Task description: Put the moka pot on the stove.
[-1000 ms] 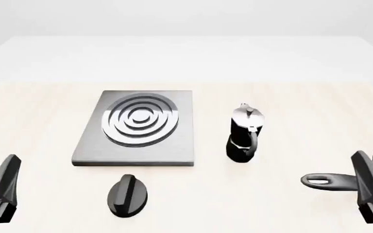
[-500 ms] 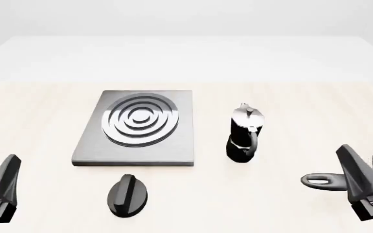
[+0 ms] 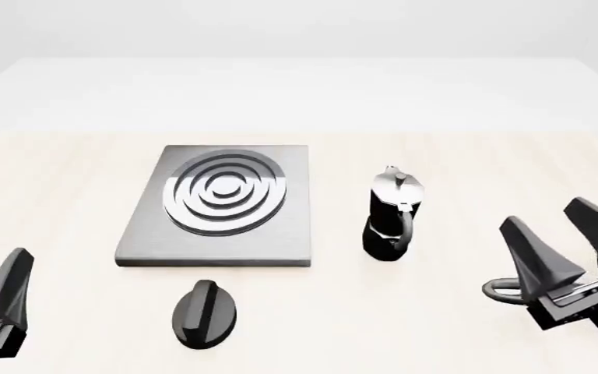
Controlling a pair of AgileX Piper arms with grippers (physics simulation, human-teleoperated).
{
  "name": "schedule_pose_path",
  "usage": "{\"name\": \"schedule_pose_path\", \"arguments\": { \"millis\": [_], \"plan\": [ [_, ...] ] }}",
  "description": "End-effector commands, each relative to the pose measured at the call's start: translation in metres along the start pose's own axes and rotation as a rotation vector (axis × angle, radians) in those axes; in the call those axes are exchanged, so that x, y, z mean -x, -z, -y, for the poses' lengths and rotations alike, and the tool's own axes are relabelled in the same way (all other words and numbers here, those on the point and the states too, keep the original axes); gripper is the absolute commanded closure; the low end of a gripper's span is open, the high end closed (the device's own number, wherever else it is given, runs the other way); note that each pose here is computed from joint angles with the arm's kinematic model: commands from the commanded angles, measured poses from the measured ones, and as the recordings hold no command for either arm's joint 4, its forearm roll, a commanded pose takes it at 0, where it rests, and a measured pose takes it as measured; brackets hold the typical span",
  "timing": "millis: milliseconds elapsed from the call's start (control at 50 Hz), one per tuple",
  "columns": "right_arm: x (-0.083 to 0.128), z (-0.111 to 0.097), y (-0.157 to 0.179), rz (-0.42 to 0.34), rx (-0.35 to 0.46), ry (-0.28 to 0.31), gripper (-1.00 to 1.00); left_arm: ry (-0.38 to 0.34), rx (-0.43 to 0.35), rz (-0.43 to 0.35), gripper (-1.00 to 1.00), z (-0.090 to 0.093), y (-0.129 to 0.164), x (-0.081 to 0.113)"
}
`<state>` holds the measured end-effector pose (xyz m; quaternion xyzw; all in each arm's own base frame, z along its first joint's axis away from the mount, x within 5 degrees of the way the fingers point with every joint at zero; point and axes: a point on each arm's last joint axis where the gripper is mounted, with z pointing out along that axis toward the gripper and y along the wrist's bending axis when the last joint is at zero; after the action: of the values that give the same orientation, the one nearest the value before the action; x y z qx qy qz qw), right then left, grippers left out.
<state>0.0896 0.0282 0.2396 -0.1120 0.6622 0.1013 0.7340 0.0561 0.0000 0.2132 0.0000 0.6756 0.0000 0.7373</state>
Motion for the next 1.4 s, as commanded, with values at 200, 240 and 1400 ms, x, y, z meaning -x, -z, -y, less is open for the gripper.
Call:
{"name": "schedule_pose_path", "arguments": {
  "millis": [200,240,1400],
  "plan": [
    [-0.011,-0.007,-0.027,-0.037,0.057,0.003,-1.0,0.0,0.0,0.0,-1.0,0.0,0.0,0.0],
    [-0.044,-0.016,-0.065,-0.128,0.092,-0.027,-1.0,0.0,0.0,0.0,-1.0,0.0,0.0,0.0],
    [-0.09,-0.026,-0.103,-0.24,0.112,-0.06,-1.0,0.0,0.0,0.0,-1.0,0.0,0.0,0.0]
  ]
}}
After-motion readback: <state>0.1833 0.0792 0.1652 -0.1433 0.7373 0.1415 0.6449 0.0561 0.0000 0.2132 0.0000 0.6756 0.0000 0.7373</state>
